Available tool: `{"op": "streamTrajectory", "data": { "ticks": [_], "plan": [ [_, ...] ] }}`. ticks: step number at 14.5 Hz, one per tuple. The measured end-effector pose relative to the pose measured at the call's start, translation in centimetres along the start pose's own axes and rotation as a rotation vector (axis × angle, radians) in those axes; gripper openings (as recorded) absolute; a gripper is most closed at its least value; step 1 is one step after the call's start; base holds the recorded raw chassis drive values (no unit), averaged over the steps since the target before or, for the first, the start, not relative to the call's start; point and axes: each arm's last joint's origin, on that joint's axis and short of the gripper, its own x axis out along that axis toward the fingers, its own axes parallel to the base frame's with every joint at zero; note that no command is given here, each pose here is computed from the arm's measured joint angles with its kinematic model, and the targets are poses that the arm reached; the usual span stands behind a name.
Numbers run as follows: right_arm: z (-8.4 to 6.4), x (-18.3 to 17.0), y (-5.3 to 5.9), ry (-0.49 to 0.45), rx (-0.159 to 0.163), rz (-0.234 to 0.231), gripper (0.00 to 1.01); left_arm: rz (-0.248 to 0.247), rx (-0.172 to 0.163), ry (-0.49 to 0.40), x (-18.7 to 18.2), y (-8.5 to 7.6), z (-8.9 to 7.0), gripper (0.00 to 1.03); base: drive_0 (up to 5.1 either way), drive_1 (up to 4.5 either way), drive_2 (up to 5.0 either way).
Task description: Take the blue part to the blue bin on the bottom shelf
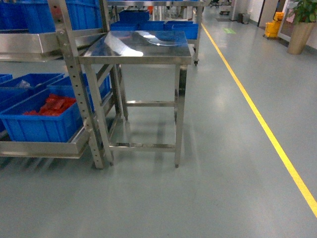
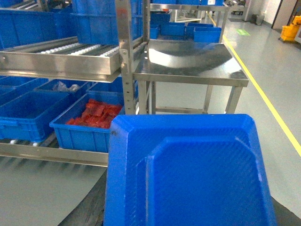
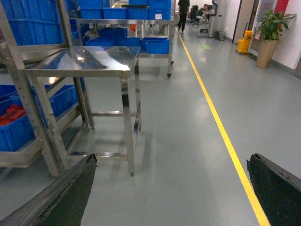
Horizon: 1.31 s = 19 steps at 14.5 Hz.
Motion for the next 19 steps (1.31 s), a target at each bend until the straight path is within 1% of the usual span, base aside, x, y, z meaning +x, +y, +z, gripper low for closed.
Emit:
{"op": "streamTrajectory", "data": {
  "ticks": [19],
  "plan": [
    [0.01, 0.0, 0.0, -0.002, 0.0, 0.0, 0.98, -0.003, 0.0, 0.001, 0.0, -0.03, -0.01, 0.43, -0.1, 4.1, -4.3]
  ]
}}
